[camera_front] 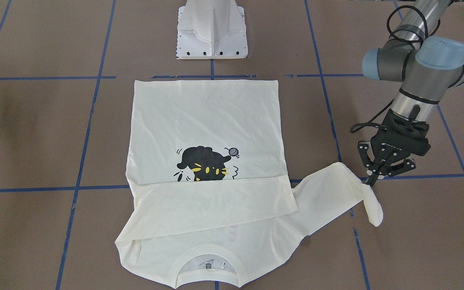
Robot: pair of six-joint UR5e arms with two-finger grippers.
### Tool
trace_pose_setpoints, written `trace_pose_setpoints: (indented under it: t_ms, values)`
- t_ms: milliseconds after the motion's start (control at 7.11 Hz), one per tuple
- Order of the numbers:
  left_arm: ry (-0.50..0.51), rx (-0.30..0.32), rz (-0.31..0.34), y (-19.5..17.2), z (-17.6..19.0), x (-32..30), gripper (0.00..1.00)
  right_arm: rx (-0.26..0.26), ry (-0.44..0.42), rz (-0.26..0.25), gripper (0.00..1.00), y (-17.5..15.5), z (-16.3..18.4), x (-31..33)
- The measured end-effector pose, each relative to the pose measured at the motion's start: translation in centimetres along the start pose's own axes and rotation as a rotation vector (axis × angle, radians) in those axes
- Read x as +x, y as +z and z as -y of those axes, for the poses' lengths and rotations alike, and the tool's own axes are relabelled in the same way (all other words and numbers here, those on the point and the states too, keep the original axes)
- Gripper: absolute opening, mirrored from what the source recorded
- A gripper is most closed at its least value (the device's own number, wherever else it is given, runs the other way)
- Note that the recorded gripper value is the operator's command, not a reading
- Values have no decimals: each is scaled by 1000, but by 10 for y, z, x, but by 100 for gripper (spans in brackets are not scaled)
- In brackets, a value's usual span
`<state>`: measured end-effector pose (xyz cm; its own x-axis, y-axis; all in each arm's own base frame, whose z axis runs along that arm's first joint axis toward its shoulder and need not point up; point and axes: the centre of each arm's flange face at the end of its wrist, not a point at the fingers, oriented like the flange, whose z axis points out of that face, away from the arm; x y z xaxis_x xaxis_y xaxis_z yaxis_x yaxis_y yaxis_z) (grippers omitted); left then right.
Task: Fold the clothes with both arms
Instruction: 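Fold the sleeve with the left gripper across the shirt toward the right gripper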
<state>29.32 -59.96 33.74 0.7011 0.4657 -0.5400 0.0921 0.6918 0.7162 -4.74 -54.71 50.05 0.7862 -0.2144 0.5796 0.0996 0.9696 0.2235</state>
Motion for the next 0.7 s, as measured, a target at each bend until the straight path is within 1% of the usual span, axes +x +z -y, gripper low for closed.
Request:
trace_pose_setpoints:
  t_ms: [141, 422, 562, 703]
  values:
    - [-80, 5, -12, 9, 48, 33, 0, -8, -5, -6, 100, 2, -8, 14]
    - [-223, 22, -62, 30, 130, 109, 0, -14, -3, -10, 100, 4, -15, 22]
    - [-258, 33, -93, 39, 161, 168, 0, -14, -1, -11, 100, 4, -16, 24]
    - [-256, 46, -120, 46, 175, 235, 0, -15, 2, -12, 100, 4, -17, 24]
